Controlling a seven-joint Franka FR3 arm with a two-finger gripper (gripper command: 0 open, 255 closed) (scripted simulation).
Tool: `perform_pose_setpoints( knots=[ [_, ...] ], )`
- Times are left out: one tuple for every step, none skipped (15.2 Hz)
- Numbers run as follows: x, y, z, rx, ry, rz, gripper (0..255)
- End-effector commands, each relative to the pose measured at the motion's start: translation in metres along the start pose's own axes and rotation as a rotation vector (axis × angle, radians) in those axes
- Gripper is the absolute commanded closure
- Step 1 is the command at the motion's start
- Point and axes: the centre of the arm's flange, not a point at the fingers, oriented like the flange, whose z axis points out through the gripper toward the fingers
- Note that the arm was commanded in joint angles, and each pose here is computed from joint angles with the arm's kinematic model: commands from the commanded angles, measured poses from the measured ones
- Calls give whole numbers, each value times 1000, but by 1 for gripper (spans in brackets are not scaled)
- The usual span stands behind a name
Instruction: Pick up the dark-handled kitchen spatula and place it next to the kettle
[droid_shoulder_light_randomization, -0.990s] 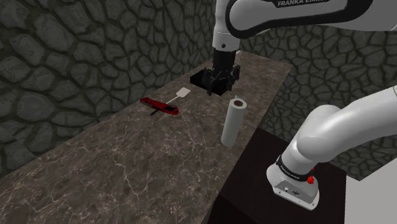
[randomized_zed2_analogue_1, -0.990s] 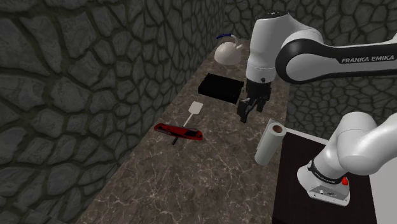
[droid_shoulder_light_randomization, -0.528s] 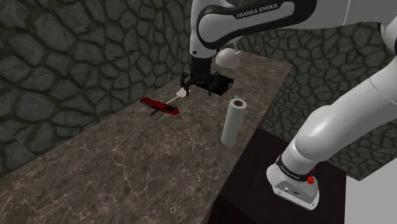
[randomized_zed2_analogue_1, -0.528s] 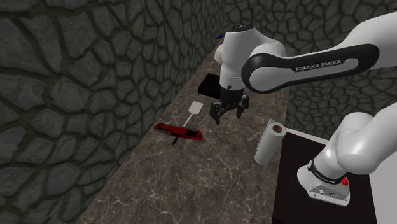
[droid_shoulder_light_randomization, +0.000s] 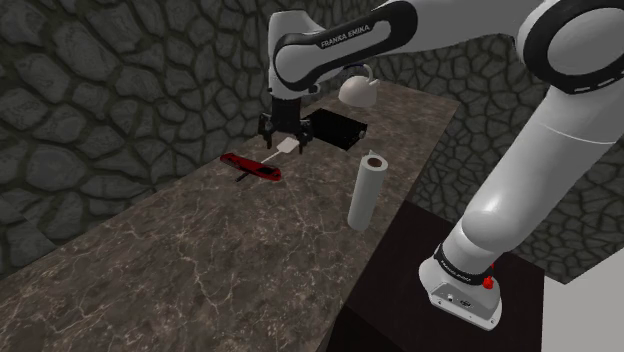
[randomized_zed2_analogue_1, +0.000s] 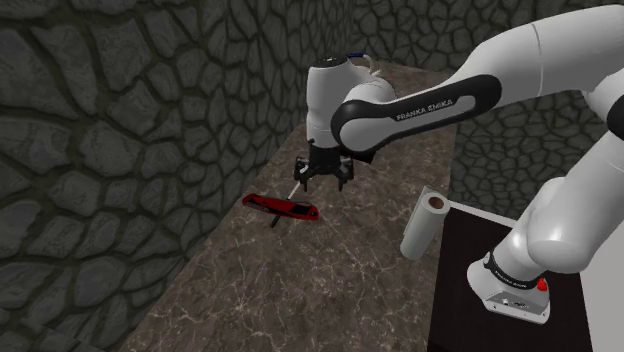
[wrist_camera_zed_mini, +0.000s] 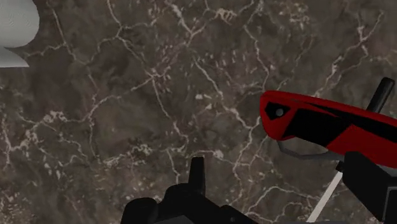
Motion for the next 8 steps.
perform_pose_setpoints(
  knots=[
    [14,-22,14,5,5,92,0],
    [22,-30,19,7,8,135,0],
    [30,-39,24,9,11,178,0],
    [39,-46,29,11,14,221,0],
    [48,-54,34,13,16,264,0],
    [58,-61,38,15,19,307,0],
    [67,-68,43,18,22,350,0],
    [77,-74,48,20,25,393,0]
  ],
)
